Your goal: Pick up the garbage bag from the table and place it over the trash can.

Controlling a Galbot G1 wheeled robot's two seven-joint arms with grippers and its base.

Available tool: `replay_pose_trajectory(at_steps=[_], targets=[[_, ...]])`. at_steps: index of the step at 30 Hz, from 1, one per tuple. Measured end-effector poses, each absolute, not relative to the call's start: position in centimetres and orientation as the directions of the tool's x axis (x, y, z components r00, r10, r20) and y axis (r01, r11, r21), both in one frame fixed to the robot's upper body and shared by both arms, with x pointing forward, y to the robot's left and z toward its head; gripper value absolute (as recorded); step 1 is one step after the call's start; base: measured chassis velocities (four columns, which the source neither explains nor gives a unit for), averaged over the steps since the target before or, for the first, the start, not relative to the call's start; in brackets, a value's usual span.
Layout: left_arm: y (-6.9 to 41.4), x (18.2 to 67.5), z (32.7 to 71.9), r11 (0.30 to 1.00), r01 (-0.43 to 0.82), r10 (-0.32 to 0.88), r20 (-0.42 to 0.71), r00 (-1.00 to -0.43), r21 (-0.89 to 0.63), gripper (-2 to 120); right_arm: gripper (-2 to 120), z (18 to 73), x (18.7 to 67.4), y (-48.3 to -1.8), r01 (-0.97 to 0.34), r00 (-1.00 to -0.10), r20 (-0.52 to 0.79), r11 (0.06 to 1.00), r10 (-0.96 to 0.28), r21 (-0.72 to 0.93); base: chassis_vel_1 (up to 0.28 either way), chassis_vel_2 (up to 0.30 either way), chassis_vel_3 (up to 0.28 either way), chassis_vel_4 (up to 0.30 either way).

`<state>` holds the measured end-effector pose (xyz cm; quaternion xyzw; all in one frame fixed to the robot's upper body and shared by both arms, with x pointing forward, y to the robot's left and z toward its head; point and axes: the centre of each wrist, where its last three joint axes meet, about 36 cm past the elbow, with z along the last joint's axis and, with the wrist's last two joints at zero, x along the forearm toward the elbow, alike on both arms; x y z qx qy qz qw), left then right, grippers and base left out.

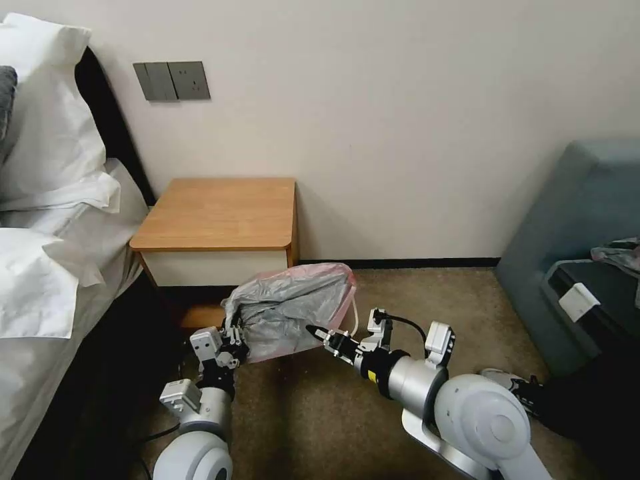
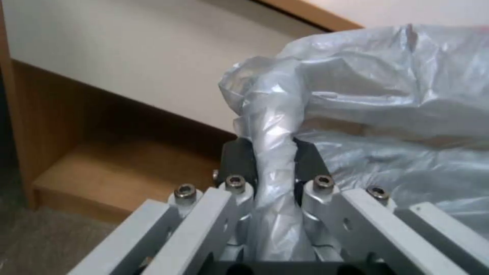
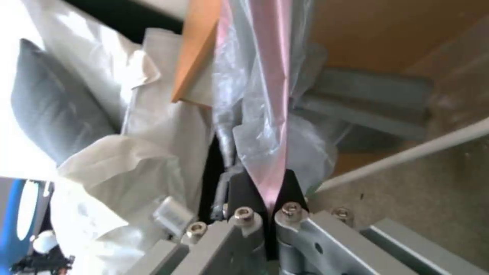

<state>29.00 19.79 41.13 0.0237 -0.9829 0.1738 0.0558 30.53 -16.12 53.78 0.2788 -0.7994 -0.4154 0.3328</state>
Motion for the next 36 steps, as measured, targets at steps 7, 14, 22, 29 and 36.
replay_pose_trajectory(at_steps=[7,14,22,29,36], targets=[[19.9,29.5,41.2,0.927,-0.080,-0.029,0.143,-0.989,-0.367,6,0,53.8,29.5,-16.0,-0.179,-0.593,0.308,0.495,-0.744,0.850,0.000,0.000,0.000,0.000],[20.2,30.2,41.7,0.909,-0.087,-0.023,0.159,-0.987,-0.407,6,0,52.5,29.4,-16.2,-0.139,-0.566,0.359,0.516,-0.742,0.845,0.000,0.000,0.000,0.000],[20.6,30.6,42.1,0.902,-0.086,-0.021,0.157,-0.987,-0.422,6,0,50.2,30.7,-16.9,-0.052,-0.566,0.438,0.561,-0.698,0.826,0.000,0.000,0.000,0.000],[20.8,30.8,42.4,0.897,-0.080,-0.014,0.154,-0.988,-0.435,6,0,48.4,32.3,-17.4,-0.008,-0.586,0.477,0.593,-0.655,0.805,0.000,0.000,0.000,0.000],[20.8,30.8,42.4,0.891,-0.075,-0.006,0.155,-0.988,-0.448,6,0,46.6,33.7,-17.9,-0.040,-0.633,0.494,0.662,-0.597,0.748,0.000,0.000,0.000,0.000]])
